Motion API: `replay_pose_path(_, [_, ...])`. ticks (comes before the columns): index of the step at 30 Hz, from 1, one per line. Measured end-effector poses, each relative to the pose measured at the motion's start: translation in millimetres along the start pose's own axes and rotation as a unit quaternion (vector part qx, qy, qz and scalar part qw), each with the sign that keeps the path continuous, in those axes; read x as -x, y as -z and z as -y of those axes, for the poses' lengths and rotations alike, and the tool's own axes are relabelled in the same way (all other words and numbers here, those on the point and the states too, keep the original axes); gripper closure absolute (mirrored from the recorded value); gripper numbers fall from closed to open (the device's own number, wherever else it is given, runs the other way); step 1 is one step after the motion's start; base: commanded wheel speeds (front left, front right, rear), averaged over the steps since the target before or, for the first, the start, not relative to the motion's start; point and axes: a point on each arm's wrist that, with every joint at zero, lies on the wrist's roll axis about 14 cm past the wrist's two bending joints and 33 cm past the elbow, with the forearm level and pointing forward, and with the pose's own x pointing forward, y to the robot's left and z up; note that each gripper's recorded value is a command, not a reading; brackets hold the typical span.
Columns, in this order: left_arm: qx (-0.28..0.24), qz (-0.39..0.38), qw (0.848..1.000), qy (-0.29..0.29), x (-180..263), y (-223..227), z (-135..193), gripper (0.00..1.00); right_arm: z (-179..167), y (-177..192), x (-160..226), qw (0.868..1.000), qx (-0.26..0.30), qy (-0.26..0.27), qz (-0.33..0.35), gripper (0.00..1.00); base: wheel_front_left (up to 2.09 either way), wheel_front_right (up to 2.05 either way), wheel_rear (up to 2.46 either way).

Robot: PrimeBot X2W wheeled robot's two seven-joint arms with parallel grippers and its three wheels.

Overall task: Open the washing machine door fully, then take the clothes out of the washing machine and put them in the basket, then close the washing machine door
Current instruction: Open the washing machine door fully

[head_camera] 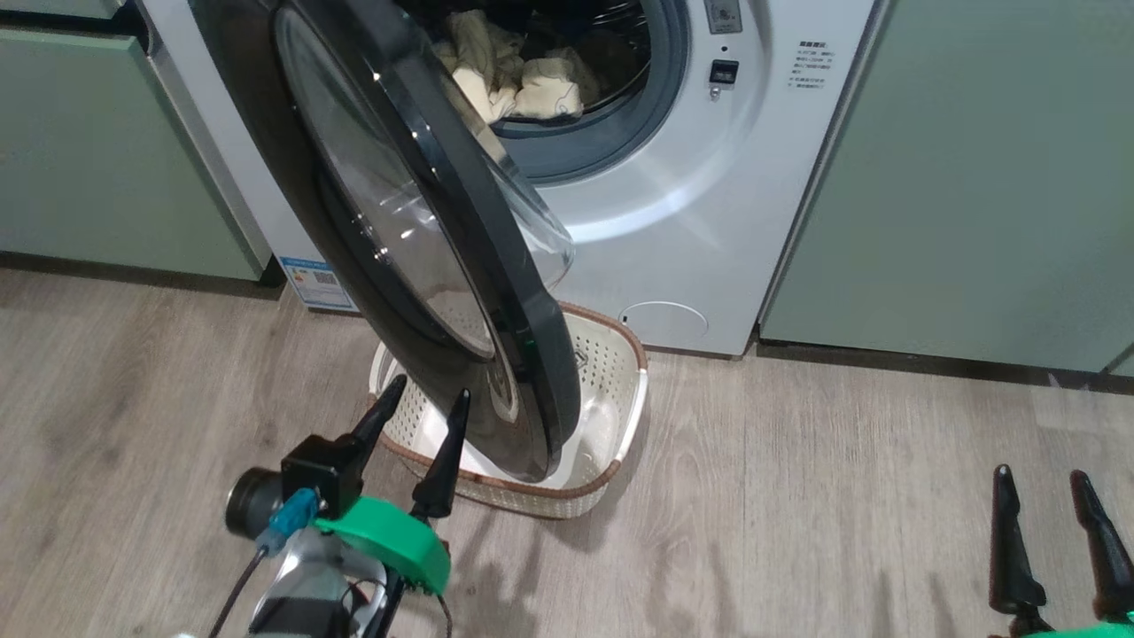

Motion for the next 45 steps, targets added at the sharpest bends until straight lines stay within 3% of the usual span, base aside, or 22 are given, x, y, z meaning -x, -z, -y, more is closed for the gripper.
replay_pose_path(17, [0.0,-0.003,1.0,0.0,-1,2,0,0.0,0,-1,0,1.0,-0.003,0.003,0.003,0.0,0.0,0.0,0.0])
replay_pose_path(18, [0.0,-0.003,1.0,-0.001,-1,3,0,0.08,0,-1,0,1.0,-0.003,0.004,0.003,0.0,0.0,0.0,0.0])
replay_pose_path(19, [0.0,-0.005,1.0,-0.003,-1,3,-1,0.83,0,-1,0,1.0,-0.003,0.004,0.003,0.0,0.0,0.0,0.0])
replay_pose_path(20, [0.001,-0.006,1.0,-0.003,0,4,-1,1.0,0,-1,0,1.0,-0.002,0.004,0.003,0.0,0.0,0.0,0.0])
replay_pose_path(36, [-0.005,0.029,0.999,-0.033,-5,-18,-17,1.0,0,-3,-2,1.0,0.001,0.004,0.006,0.0,0.0,0.0,0.0])
replay_pose_path(40, [-0.026,0.113,0.992,-0.046,-15,-74,-27,1.0,-1,-3,-3,1.0,0.001,0.002,0.005,0.0,0.0,0.0,0.0])
replay_pose_path(45, [-0.045,0.262,0.963,-0.047,-14,-172,-25,1.0,0,-5,-4,1.0,0.005,0.002,0.008,0.0,0.0,0.0,0.0])
